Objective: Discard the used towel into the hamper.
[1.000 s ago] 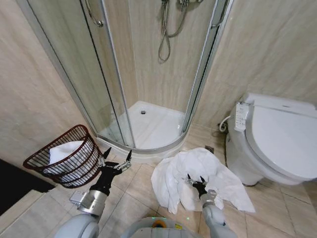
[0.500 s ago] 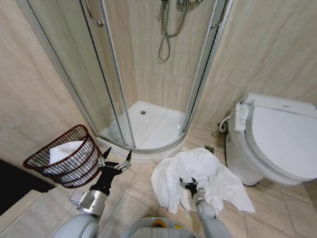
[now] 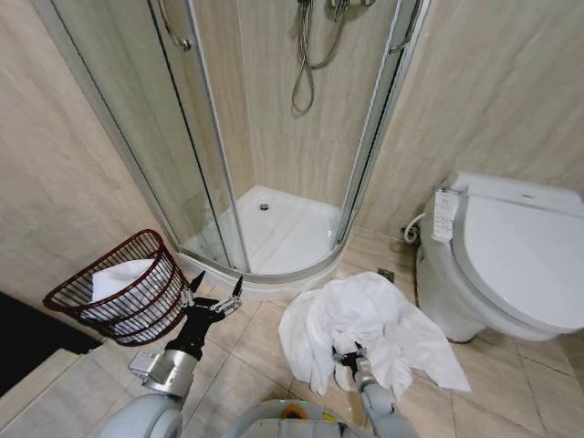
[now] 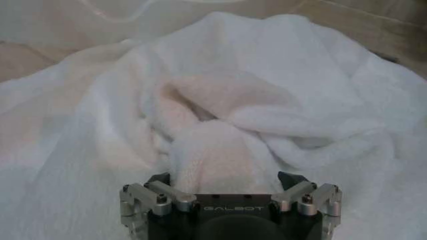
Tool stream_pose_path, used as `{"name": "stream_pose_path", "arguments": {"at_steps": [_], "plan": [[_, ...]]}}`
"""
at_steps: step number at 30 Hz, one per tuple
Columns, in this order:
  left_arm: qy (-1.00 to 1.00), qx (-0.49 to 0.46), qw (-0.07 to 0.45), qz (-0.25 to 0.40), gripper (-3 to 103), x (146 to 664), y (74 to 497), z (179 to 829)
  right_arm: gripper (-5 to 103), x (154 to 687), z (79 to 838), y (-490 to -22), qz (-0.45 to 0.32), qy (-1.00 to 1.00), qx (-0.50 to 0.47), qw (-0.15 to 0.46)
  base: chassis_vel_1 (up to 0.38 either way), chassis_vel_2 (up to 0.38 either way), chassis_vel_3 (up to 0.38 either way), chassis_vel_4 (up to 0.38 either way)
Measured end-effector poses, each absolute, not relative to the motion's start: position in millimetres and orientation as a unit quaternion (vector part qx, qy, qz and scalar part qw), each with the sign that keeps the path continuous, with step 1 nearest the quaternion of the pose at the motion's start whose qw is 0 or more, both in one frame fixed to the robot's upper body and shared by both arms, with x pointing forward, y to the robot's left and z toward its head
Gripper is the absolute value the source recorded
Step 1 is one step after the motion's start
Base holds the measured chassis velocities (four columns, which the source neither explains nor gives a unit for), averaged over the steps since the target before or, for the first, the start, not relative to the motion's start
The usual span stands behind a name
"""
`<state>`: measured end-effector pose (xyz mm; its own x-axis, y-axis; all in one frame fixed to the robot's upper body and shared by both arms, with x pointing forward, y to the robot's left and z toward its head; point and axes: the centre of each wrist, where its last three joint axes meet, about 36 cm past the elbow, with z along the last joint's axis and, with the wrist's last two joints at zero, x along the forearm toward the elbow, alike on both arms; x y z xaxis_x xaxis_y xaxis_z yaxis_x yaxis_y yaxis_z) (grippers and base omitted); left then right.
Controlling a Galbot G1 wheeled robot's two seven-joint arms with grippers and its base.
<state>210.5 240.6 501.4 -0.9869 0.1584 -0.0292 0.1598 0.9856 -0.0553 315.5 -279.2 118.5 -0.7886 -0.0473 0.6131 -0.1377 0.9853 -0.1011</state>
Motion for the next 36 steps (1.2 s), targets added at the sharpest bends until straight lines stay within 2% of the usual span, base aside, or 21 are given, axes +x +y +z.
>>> {"name": "stream_pose_path", "arguments": {"at_steps": [3,7,8,11,12,13,15,19,20,23,29,36], "plan": [[0.996,0.08,0.012,-0.029,99,210.5,240.6,501.4,99,316.7,120.2,-284.4,0.068,-0.945,0.047,0.318,0.0,0.0,0.0,0.0],[0.996,0.08,0.012,-0.029,99,210.5,240.6,501.4,79,315.6,128.0,-291.2,0.062,-0.95,0.044,0.303,0.0,0.0,0.0,0.0],[0.996,0.08,0.012,-0.029,99,210.5,240.6,501.4,79,315.6,128.0,-291.2,0.062,-0.95,0.044,0.303,0.0,0.0,0.0,0.0],[0.996,0.08,0.012,-0.029,99,210.5,240.6,501.4,62,312.1,124.0,-287.1,0.044,-0.955,0.041,0.292,0.0,0.0,0.0,0.0],[0.996,0.08,0.012,-0.029,99,210.5,240.6,501.4,62,312.1,124.0,-287.1,0.044,-0.955,0.041,0.292,0.0,0.0,0.0,0.0],[0.996,0.08,0.012,-0.029,99,210.5,240.6,501.4,57,311.3,121.9,-286.7,0.043,-0.955,0.041,0.29,0.0,0.0,0.0,0.0],[0.996,0.08,0.012,-0.029,99,210.5,240.6,501.4,57,310.9,120.1,-287.0,0.042,-0.956,0.041,0.286,0.0,0.0,0.0,0.0],[0.996,0.08,0.012,-0.029,99,210.5,240.5,501.4,35,312.3,115.9,-288.1,0.043,-0.959,0.034,0.276,0.0,0.0,0.0,0.0],[0.996,0.08,0.012,-0.029,99,210.5,240.5,501.4,35,312.3,115.9,-288.1,0.043,-0.959,0.034,0.276,0.0,0.0,0.0,0.0],[0.996,0.08,0.012,-0.029,99,210.5,240.6,501.4,19,311.2,108.4,-287.0,0.039,-0.964,0.019,0.263,0.0,0.0,0.0,0.0],[0.996,0.08,0.012,-0.029,99,210.5,240.6,501.4,8,307.6,106.7,-291.0,0.036,-0.967,0.03,0.252,0.0,0.0,0.0,0.0],[0.996,0.08,0.012,-0.029,99,210.5,240.6,501.4,7,309.2,118.2,-293.3,0.032,-0.968,0.042,0.244,0.0,0.0,0.0,0.0]]}}
